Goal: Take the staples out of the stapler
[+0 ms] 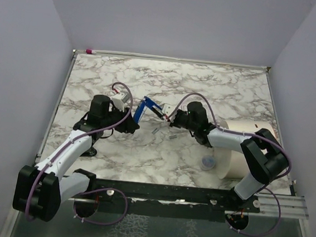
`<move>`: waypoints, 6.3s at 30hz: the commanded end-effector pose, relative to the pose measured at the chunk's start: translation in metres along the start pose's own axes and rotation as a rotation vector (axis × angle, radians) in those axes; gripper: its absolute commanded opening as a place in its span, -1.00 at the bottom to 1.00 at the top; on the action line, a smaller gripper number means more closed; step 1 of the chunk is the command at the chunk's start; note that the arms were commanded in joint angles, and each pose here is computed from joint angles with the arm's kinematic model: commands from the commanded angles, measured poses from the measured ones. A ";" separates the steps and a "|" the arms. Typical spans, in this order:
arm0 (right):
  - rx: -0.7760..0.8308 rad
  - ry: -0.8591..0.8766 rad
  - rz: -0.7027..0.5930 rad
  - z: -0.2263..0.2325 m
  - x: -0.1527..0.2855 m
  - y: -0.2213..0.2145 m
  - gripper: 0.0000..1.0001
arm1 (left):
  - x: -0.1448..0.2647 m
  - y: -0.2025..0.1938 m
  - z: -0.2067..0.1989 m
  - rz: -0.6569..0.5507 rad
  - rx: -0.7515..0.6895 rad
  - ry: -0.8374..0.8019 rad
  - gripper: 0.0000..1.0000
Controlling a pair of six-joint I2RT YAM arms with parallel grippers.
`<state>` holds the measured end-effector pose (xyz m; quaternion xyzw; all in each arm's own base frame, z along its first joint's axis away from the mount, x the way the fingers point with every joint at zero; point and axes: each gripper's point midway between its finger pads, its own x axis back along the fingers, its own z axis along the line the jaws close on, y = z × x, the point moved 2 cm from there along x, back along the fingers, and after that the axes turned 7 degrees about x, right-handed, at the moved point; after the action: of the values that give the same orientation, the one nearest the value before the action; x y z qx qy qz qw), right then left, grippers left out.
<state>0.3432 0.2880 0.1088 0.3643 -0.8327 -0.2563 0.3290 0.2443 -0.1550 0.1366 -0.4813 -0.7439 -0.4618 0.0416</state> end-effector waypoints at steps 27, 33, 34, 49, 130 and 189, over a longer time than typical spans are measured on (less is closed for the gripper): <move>-0.572 -0.060 -0.007 0.045 -0.072 0.081 -0.98 | 0.022 0.066 0.049 -0.134 0.128 0.460 -1.00; -0.084 -0.202 0.020 -0.046 -0.019 0.047 -0.98 | 0.036 0.068 0.037 -0.206 -0.058 0.376 -1.00; 0.023 -0.206 0.006 -0.057 -0.010 0.048 -0.98 | 0.037 0.067 0.036 -0.214 -0.067 0.372 -1.00; 0.801 -0.299 -0.094 -0.170 0.034 0.060 -0.98 | 0.029 0.041 0.029 -0.101 -0.139 0.318 -1.00; -1.297 0.547 -0.200 0.012 -0.070 0.151 0.32 | 0.027 0.082 0.042 -0.140 1.466 0.400 -1.00; -1.582 0.093 0.488 0.133 -0.130 -0.037 -0.98 | 0.141 0.123 0.247 -0.605 1.703 0.536 -1.00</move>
<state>0.3419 0.4530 0.0486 0.0311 -0.4134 -0.7045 0.5761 0.3267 0.0778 0.1298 -0.0335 -0.8565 0.2195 0.4660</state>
